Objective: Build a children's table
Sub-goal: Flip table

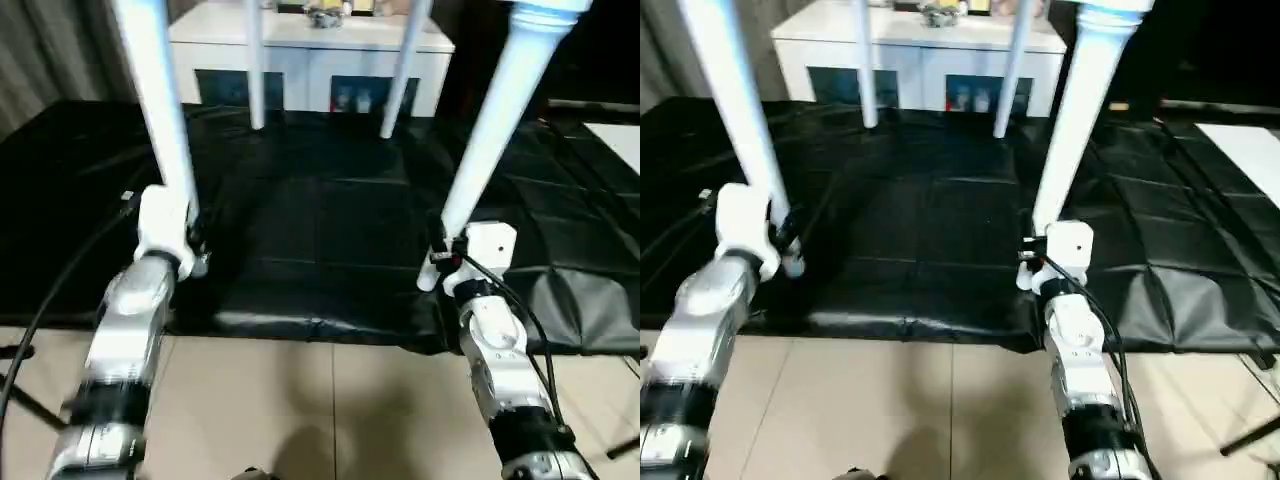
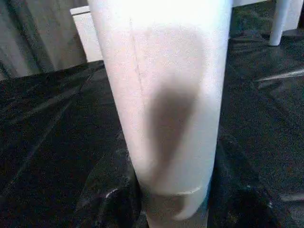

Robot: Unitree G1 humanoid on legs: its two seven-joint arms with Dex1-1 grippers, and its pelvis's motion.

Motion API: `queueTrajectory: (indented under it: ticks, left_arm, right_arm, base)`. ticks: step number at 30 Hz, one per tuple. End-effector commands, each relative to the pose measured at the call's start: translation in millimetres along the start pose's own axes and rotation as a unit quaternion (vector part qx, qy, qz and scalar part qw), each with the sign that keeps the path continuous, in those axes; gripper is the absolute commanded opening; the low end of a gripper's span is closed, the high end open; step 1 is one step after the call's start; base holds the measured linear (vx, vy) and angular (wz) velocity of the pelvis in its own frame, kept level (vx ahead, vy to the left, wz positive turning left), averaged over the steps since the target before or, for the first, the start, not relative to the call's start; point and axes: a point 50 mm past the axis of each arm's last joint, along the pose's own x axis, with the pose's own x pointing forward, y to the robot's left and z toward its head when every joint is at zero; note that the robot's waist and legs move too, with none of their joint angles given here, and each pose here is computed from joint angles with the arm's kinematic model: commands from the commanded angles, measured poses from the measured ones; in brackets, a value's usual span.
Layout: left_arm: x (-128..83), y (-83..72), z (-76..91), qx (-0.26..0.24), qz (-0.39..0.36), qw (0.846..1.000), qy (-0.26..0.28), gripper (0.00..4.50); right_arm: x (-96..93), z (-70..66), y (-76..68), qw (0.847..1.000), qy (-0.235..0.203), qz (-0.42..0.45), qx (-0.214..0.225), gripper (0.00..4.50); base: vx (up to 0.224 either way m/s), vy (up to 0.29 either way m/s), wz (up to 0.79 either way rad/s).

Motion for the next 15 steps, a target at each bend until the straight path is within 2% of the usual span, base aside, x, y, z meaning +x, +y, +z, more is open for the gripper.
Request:
queueTrajectory:
  ticks: [1,2,4,6,7,9,10,14,15]
  left_arm:
    - [0.9,-0.8,11.3,0.062,-0.001,0.998,-0.025,1.55]
    - [1.1,-0.9,10.9,0.058,-0.002,0.998,-0.026,1.90]
    - [0.6,-0.5,9.5,0.049,-0.012,0.998,-0.025,2.25]
    - [-0.4,1.8,7.7,0.047,-0.013,0.999,-0.024,2.29]
    - [-1.7,4.0,5.9,0.051,-0.010,0.998,-0.021,2.58]
    - [-2.2,4.4,5.1,0.052,-0.011,0.998,-0.020,2.58]
    - [-4.4,5.8,2.8,0.056,-0.006,0.998,-0.020,2.74]
    - [-10.0,7.3,-2.6,0.058,0.007,0.998,-0.025,3.05]
    - [-13.5,8.1,-4.5,0.053,0.016,0.998,-0.031,3.10]
  right_arm:
    - [-6.9,-18.0,4.4,0.997,0.052,0.041,-0.030,1.43]
    - [-6.9,-17.9,5.5,0.997,0.051,0.045,-0.028,1.43]
    - [-7.2,-17.1,8.5,0.997,0.044,0.052,-0.023,1.99]
    - [-8.1,-16.0,10.6,0.998,0.037,0.054,-0.010,2.13]
    - [-9.3,-14.9,11.0,0.998,0.030,0.054,0.000,2.23]
    - [-9.9,-14.4,11.1,0.998,0.027,0.054,0.004,2.23]
    - [-13.1,-14.1,10.1,0.998,0.024,0.050,0.014,2.47]
    - [-20.1,-14.1,7.6,0.999,0.021,0.040,0.027,2.66]
    - [-23.8,-12.8,6.8,0.999,0.016,0.036,0.031,2.83]
  base:
    - [0.000,0.000,0.00]
    - [0.000,0.000,0.00]
    - [0.000,0.000,0.00]
    - [0.000,0.000,0.00]
    - [0.037,-0.067,0.11]
    - [0.127,0.003,-0.36]
    - [0.082,0.074,-0.44]
    - [0.000,0.000,0.00]
    - [0.000,0.000,0.00]
